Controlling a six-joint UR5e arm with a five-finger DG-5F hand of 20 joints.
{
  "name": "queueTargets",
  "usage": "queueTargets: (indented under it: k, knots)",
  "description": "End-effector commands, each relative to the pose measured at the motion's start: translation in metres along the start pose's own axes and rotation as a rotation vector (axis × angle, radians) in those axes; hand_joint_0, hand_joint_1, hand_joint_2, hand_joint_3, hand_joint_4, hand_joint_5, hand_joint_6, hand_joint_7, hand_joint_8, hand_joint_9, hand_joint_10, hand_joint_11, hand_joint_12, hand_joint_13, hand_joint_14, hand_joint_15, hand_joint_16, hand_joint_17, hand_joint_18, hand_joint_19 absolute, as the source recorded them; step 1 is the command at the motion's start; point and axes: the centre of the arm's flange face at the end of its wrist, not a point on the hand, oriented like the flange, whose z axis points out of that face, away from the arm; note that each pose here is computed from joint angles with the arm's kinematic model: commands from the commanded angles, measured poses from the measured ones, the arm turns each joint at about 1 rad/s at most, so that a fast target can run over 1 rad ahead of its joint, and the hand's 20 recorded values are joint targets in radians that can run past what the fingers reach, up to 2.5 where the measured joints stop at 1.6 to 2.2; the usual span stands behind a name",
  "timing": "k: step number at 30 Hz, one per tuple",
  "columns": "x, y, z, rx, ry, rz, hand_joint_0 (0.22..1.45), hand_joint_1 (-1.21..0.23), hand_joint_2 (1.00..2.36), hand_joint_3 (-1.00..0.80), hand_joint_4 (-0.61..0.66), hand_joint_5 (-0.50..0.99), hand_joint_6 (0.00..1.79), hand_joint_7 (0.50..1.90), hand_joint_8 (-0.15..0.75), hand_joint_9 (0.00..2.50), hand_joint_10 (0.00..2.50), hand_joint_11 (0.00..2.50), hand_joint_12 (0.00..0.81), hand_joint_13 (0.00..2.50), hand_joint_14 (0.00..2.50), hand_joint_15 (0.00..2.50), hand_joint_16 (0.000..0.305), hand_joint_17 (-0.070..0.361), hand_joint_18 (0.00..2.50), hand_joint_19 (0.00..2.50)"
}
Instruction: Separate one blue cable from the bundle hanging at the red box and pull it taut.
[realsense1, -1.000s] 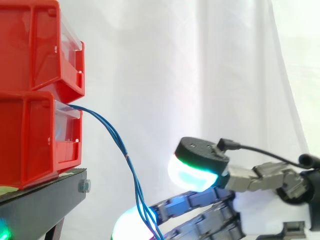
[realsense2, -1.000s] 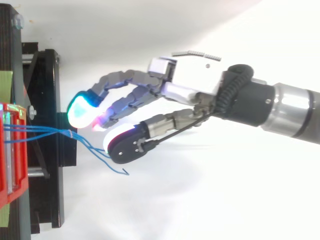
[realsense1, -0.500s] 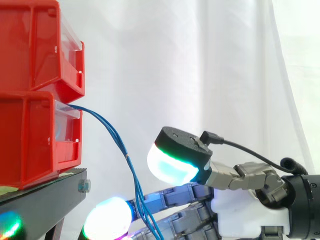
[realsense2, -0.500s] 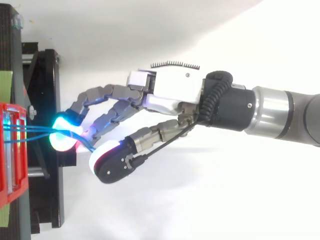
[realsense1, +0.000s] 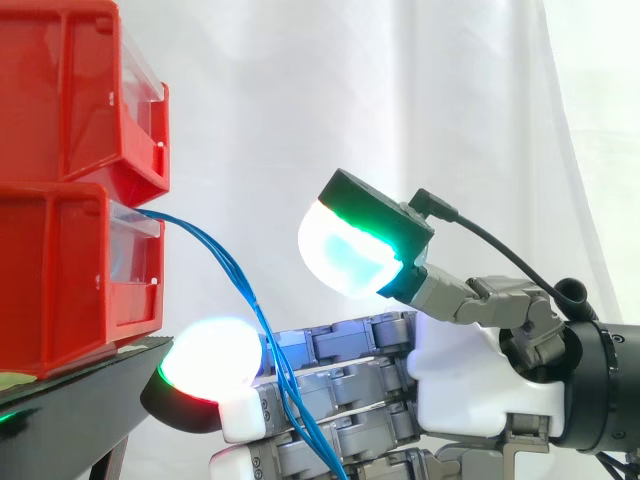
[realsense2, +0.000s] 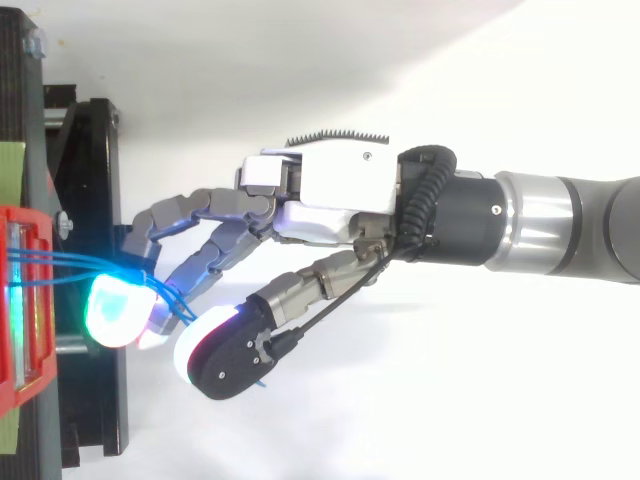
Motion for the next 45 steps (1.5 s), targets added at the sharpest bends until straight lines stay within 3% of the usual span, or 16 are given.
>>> queueTargets:
  k: [1, 8, 20, 28, 32, 41, 45]
  knots:
    - [-0.003, 0.000, 0.000, 0.001, -0.003, 0.001, 0.60, -0.69, 1.00, -0.45, 0.23, -0.14, 0.50, 0.96, 0.278, 0.85, 0.01, 0.34, 0.299, 0.82, 0.01, 0.18, 0.027, 0.061, 0.60, 0.23]
    - [-0.009, 0.001, 0.000, 0.001, -0.011, 0.020, 0.61, -0.68, 1.01, -0.42, 0.22, -0.13, 0.50, 1.05, 0.279, 0.87, 0.01, 0.36, 0.298, 0.83, 0.01, 0.20, 0.027, 0.060, 0.60, 0.24]
    - [-0.033, 0.003, -0.002, 0.006, -0.042, 0.015, 0.62, -0.68, 1.01, -0.39, 0.20, -0.12, 0.50, 1.18, 0.282, 0.88, 0.01, 0.39, 0.298, 0.84, 0.01, 0.20, 0.027, 0.060, 0.60, 0.24]
    - [-0.040, 0.004, -0.003, 0.009, -0.052, 0.013, 0.63, -0.69, 1.01, -0.38, 0.18, -0.11, 0.50, 1.37, 0.284, 0.89, 0.01, 0.40, 0.299, 0.85, 0.01, 0.20, 0.027, 0.060, 0.61, 0.23]
    - [-0.040, 0.004, -0.003, 0.005, -0.051, 0.006, 0.63, -0.68, 1.01, -0.35, 0.17, -0.12, 0.54, 1.37, 0.287, 0.89, 0.01, 0.41, 0.299, 0.85, 0.01, 0.20, 0.026, 0.060, 0.62, 0.24]
    - [-0.040, 0.005, -0.003, 0.004, -0.051, -0.001, 0.62, -0.67, 1.02, -0.25, 0.18, -0.15, 0.68, 1.21, 0.290, 0.89, 0.01, 0.46, 0.304, 0.85, 0.01, 0.21, 0.027, 0.061, 0.61, 0.24]
    - [-0.035, 0.004, -0.003, 0.010, -0.045, -0.041, 0.61, -0.67, 1.02, -0.21, 0.18, -0.16, 0.73, 1.17, 0.296, 0.88, 0.01, 0.47, 0.306, 0.85, 0.01, 0.21, 0.027, 0.061, 0.61, 0.25]
